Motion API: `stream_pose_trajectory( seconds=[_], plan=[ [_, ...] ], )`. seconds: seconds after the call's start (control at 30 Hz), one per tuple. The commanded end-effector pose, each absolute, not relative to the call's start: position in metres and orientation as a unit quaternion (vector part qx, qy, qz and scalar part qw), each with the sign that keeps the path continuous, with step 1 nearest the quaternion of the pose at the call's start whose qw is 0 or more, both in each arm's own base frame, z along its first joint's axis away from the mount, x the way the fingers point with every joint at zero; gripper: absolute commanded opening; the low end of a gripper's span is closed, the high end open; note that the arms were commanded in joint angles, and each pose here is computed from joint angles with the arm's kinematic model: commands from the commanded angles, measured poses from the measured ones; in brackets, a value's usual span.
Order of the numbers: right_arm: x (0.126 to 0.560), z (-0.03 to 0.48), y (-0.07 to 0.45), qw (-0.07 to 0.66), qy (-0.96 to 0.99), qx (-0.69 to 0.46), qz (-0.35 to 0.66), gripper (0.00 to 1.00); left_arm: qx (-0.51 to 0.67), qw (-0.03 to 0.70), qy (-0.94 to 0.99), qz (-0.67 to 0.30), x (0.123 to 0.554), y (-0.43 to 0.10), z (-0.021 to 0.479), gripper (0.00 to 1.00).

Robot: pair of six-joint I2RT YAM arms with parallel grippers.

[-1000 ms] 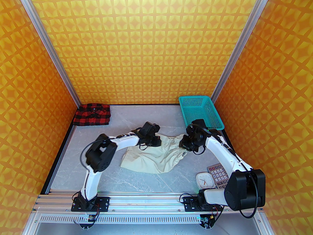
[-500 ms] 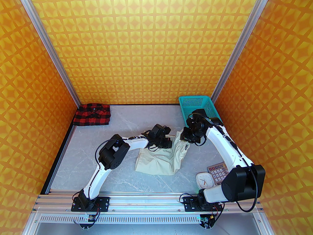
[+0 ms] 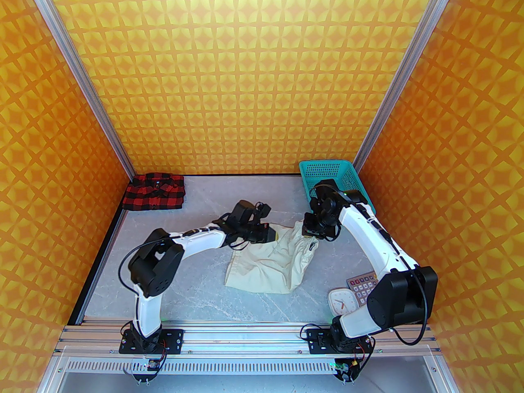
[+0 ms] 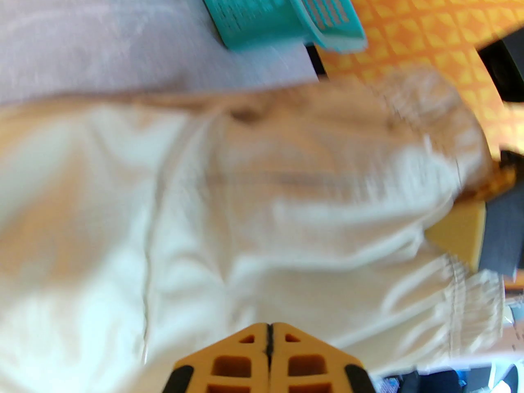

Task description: Fold and stack the mixed laundry pile

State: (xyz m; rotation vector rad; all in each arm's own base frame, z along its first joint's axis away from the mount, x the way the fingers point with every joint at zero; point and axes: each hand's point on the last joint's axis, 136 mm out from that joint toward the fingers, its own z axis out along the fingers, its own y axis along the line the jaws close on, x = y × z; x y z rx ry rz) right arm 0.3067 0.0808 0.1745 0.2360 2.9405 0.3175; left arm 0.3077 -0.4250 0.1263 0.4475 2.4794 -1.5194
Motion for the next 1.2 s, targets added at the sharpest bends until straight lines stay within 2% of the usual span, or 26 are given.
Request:
stream_pose_trajectory(
  seconds=[0.0, 0.3, 0.5, 0.87, 1.03, 1.17],
  plan=[
    [0.31, 0.178, 0.085, 0.087, 0.988, 0.083, 0.096, 0.15, 0.145, 0.036, 0.827, -0.542, 0.284, -0.423, 0.112, 0.0],
    [0.316, 0.175, 0.108, 0.086, 0.989, 0.075, 0.096, 0.16, 0.136, -0.023, 0.812, -0.567, 0.261, -0.455, 0.082, 0.0],
    [0.323, 0.177, 0.133, 0.086, 0.989, 0.066, 0.104, 0.17, 0.127, -0.037, 0.814, -0.566, 0.258, -0.463, 0.06, 0.0],
    [0.345, 0.196, 0.149, 0.095, 0.989, 0.045, 0.1, 0.17, 0.133, -0.03, 0.787, -0.601, 0.264, -0.496, 0.078, 0.0],
    [0.337, 0.185, 0.152, 0.083, 0.991, 0.034, 0.097, 0.17, 0.115, 0.0, 0.79, -0.602, 0.276, -0.479, 0.087, 0.0],
    [0.328, 0.185, 0.157, 0.082, 0.993, 0.007, 0.086, 0.17, 0.092, 0.025, 0.801, -0.591, 0.287, -0.45, 0.096, 0.07]
  ],
)
